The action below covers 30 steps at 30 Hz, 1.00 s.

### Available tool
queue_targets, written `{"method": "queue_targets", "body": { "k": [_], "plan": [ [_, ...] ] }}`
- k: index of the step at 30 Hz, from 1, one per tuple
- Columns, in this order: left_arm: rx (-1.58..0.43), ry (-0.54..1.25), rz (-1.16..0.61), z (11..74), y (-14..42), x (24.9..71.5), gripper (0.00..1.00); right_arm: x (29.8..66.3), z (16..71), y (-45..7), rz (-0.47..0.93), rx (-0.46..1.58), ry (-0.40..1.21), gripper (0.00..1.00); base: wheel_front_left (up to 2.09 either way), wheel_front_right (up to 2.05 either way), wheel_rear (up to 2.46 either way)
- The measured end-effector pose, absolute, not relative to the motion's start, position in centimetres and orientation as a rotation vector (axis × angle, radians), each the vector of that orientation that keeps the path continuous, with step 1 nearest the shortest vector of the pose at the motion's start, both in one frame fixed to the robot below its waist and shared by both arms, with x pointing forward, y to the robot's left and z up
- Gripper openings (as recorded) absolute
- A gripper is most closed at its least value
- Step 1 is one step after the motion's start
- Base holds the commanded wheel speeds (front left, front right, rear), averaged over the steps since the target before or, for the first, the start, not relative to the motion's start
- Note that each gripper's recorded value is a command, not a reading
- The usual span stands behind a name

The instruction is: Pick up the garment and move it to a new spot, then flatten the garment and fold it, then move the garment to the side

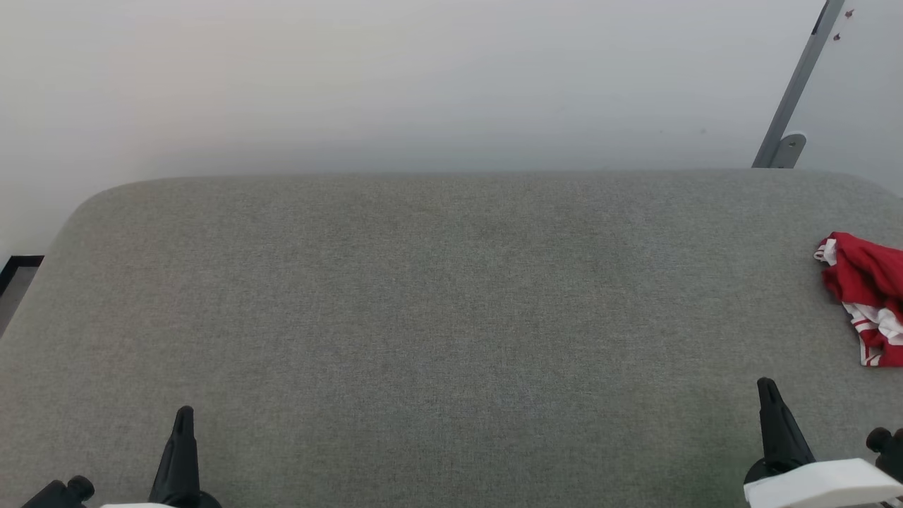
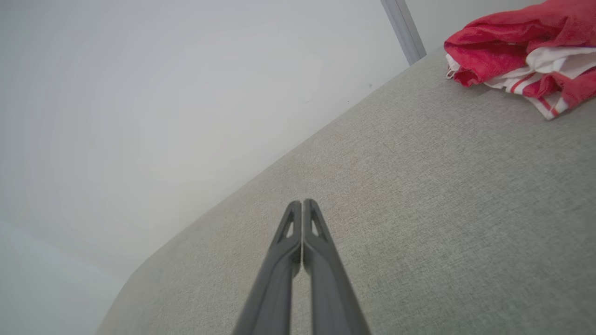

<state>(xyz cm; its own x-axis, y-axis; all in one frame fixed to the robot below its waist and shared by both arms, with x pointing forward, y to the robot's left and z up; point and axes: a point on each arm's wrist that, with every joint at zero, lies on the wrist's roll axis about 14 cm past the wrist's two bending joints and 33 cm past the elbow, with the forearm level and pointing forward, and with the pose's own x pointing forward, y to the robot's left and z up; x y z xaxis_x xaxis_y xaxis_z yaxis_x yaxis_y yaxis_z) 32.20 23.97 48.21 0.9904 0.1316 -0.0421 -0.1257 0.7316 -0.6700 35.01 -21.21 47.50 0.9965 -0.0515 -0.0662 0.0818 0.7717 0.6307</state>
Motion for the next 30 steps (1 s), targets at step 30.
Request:
{"method": "queue_targets", "body": {
  "k": [30],
  "plan": [
    [-1.063,0.0,0.124,48.6,22.8,34.6,0.0,36.6,48.5,-20.9,-0.079,1.036,0.036,0.0,0.0,0.0,0.0]
  ]
}}
